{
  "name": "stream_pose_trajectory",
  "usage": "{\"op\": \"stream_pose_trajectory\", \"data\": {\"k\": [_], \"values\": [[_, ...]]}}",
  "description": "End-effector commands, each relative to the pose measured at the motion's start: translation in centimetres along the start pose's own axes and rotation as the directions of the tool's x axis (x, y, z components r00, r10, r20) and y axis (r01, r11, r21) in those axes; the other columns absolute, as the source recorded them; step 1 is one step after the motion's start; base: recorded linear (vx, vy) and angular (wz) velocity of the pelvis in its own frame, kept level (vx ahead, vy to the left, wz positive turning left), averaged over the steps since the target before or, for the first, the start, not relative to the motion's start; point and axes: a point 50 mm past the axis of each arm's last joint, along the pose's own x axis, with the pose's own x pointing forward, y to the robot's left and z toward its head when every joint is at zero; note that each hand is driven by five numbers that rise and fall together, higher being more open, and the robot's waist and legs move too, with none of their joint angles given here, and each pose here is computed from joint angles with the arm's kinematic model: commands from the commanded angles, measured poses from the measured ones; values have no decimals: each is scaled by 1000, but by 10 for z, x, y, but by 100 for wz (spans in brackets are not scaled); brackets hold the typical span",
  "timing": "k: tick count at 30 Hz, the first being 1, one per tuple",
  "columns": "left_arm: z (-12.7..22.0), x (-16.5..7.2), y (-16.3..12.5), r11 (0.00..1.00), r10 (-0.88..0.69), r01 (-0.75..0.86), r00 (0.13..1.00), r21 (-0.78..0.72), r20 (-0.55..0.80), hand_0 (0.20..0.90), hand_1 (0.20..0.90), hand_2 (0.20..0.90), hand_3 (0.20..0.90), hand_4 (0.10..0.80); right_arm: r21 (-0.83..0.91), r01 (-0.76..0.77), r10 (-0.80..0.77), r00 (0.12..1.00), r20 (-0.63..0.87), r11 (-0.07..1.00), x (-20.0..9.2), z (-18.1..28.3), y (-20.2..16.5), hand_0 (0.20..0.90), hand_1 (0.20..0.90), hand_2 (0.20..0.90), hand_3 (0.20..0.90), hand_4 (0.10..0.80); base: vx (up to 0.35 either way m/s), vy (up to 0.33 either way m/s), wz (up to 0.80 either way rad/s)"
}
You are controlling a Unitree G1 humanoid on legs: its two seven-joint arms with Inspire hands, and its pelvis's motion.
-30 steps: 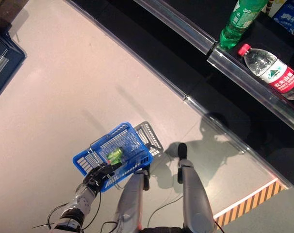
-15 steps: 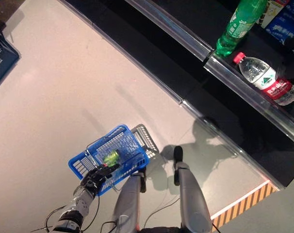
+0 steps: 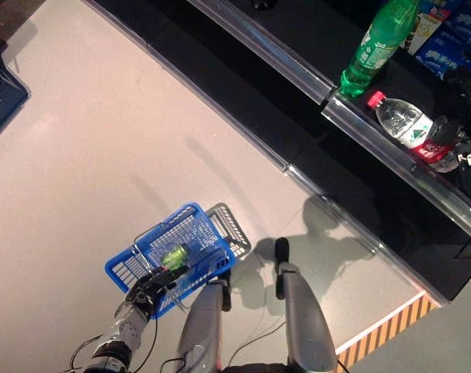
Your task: Pick up the drink and place into the basket.
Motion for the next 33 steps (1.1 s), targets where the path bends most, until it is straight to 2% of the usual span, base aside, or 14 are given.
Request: {"op": "stream_pose_trajectory", "data": {"k": [1,8,17,24,33], "values": [[-35,-17,29,998,48,-46,996,30,-74,300,300,300,200,100,-43,111,-110,993,30,993,-1,4,-16,900,900,900,900,800,0,0,0],[-32,-15,25,999,39,-37,997,25,-66,300,300,300,200,100,-110,145,-140,989,52,983,4,14,-11,900,900,900,900,800,-16,6,0],[-28,-13,16,1000,21,-20,998,16,-62,300,300,300,200,100,-169,5,-1,1000,26,986,10,19,20,900,900,900,900,800,-14,6,0],[-24,-11,12,1000,4,-3,998,31,-57,300,300,300,200,100,-170,-55,51,998,-29,984,15,13,36,900,900,900,900,800,0,0,0],[-20,-8,6,999,-12,15,998,43,-57,300,300,300,200,100,-81,-205,192,970,-146,975,28,-4,57,900,900,900,900,800,-6,2,5]]}}
